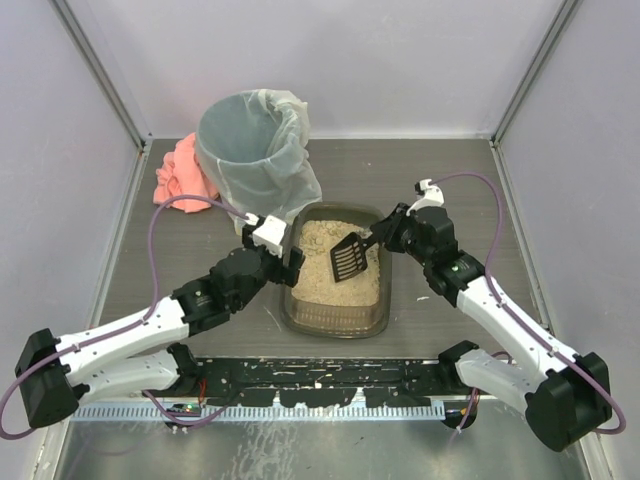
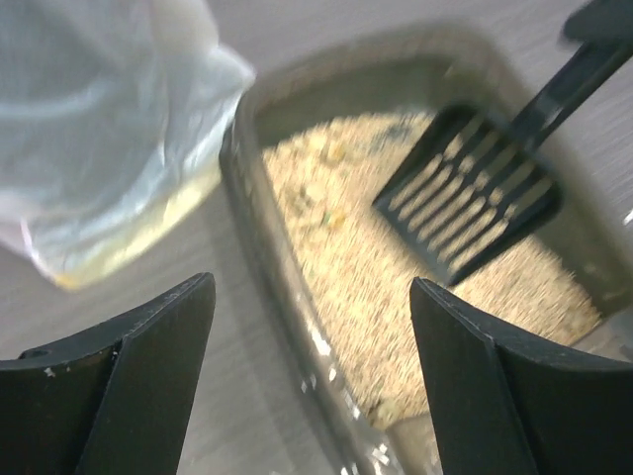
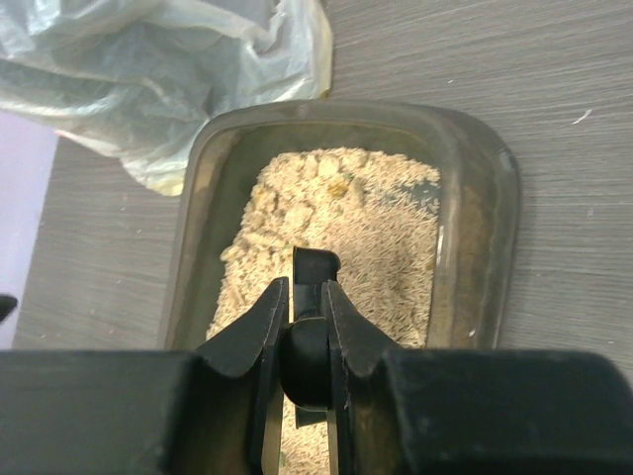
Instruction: Clean the litter box
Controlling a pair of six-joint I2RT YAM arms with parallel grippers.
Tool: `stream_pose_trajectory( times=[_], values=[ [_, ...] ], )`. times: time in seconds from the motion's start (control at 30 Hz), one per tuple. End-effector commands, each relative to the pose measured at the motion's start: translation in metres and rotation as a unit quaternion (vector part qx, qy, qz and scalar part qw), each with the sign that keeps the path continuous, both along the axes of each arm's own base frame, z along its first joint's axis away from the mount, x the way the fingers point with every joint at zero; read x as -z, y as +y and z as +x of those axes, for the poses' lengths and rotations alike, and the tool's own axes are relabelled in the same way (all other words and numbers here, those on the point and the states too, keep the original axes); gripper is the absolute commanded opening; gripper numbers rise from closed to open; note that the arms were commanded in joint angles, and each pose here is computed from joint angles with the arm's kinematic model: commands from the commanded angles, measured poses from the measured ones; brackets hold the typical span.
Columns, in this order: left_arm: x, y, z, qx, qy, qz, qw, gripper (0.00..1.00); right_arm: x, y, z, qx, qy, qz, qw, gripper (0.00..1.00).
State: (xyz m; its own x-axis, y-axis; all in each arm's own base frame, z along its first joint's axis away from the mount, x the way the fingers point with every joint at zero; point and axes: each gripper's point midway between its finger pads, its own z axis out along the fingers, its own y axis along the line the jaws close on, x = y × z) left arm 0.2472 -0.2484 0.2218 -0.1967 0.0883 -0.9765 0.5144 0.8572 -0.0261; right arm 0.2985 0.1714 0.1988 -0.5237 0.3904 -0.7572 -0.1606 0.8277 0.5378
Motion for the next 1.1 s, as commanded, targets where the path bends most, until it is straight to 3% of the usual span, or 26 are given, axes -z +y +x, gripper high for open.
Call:
stream_pose_trajectory(
  times=[0.0, 0.17, 0.5, 0.77, 1.07],
  values=[
    [0.045, 0.026, -0.009, -0.05, 0.066, 0.027, 0.996, 0.83, -0.04, -0.012, 0.027, 0.054, -0.058, -0.017, 0.997, 0.01],
    [0.063, 0.029, -0.011, -0.061, 0.087, 0.028, 0.994, 0.83, -0.045, -0.026, 0.04, 0.106, -0.059, -0.043, 0.992, 0.01],
    [0.104, 0.002, -0.026, -0.023, 0.172, 0.023, 0.984, 0.82, -0.051, -0.031, 0.04, 0.12, -0.064, -0.049, 0.99, 0.01],
    [0.107, -0.034, -0.042, 0.03, 0.22, -0.034, 0.974, 0.71, -0.049, -0.035, 0.04, 0.124, -0.062, -0.06, 0.988, 0.01],
    [0.103, -0.057, -0.062, 0.068, 0.225, -0.049, 0.971, 0.64, -0.043, -0.042, 0.048, 0.143, -0.057, -0.088, 0.984, 0.01]
  ],
)
